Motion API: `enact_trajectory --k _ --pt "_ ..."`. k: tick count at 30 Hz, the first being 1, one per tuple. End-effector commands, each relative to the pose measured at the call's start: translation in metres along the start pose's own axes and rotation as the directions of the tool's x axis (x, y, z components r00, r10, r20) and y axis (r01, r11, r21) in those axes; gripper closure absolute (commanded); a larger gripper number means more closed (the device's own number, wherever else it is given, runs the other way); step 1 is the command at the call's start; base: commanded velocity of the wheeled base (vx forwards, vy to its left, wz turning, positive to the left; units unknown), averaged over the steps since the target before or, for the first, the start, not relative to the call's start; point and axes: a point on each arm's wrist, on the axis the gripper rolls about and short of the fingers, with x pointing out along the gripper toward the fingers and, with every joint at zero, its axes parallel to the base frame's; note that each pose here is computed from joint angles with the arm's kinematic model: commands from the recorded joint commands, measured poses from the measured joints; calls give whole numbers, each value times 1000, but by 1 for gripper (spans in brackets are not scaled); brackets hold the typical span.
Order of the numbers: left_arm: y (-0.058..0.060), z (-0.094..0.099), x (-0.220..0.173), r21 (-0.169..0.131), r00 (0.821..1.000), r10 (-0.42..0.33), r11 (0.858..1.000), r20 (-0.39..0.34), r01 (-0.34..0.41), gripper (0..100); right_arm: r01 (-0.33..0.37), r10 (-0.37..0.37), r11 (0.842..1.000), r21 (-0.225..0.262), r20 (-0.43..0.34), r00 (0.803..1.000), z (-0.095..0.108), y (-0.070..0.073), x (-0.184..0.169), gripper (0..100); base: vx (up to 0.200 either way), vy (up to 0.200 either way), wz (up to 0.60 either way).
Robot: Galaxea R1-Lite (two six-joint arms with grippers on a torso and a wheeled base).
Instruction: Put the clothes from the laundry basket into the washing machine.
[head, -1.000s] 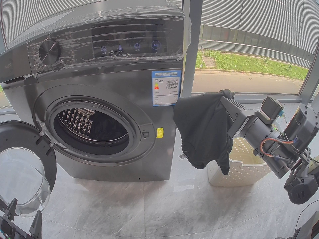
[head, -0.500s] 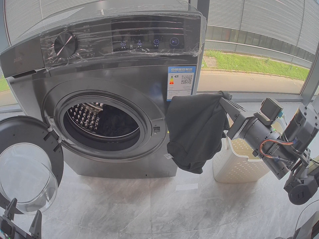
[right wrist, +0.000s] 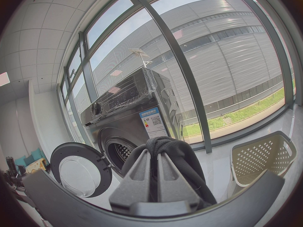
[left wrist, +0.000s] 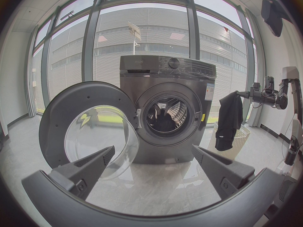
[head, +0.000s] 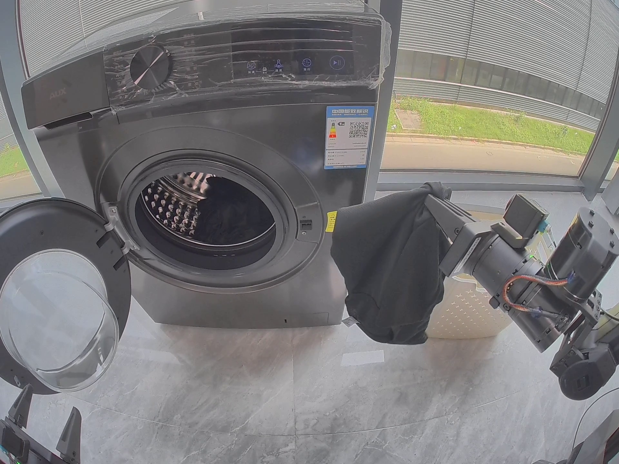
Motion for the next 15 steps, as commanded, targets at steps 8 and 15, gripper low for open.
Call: enact_trajectory --k 8,15 --pt "0 -4 0 -3 1000 0 1000 2 0 0 3 -3 1000 -3 -15 1000 -4 -1 0 100 0 200 0" --pt "0 -4 0 -1 1000 0 1000 2 0 0 1 -2 1000 -5 -29 1000 -7 -1 -1 100 0 200 0"
